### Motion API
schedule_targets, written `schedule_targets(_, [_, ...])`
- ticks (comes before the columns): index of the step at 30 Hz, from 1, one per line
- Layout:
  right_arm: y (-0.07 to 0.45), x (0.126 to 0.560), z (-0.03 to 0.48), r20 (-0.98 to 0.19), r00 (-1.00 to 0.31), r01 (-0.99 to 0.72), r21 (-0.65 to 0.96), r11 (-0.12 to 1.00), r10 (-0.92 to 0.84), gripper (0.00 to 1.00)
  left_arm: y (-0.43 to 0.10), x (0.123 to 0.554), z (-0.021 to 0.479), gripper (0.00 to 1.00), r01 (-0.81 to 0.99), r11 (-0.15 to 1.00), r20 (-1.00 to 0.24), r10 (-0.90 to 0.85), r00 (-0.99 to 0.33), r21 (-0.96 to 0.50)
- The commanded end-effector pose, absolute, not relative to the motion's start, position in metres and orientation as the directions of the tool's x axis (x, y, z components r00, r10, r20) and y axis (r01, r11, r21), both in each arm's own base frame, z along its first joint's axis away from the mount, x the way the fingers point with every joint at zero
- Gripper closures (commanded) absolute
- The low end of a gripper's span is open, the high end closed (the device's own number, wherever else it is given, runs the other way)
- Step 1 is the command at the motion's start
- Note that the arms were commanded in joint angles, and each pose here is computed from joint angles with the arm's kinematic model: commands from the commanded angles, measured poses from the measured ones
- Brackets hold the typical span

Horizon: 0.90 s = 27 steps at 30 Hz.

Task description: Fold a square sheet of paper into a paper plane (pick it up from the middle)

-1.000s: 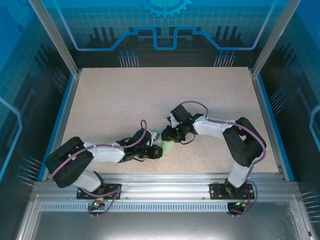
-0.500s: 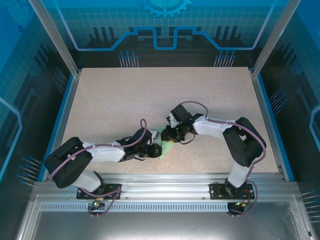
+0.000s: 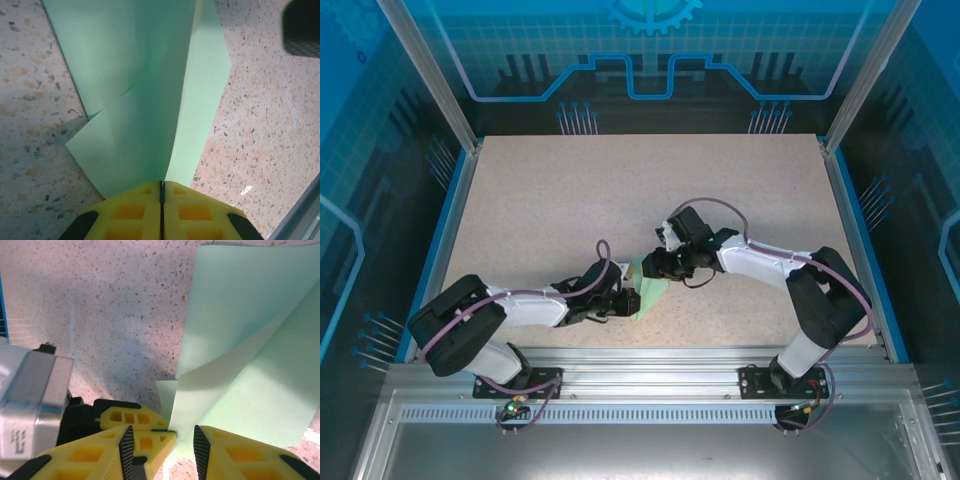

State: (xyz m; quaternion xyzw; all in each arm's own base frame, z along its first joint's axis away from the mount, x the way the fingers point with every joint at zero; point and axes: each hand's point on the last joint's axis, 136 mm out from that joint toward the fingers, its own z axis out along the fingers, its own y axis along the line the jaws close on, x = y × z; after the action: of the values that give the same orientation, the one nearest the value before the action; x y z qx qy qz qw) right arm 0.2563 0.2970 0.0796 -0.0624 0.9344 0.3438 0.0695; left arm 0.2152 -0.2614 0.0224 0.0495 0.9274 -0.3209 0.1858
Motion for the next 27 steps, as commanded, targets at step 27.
schedule_targets(27, [0.314,0.251,0.054,-0.089,-0.991,-0.137,0.656,0.742,-0.104,0.61,-0.265,0.213,0.03,0.62,0.263,0.795,-0.395,0.032,-0.918,-0.547])
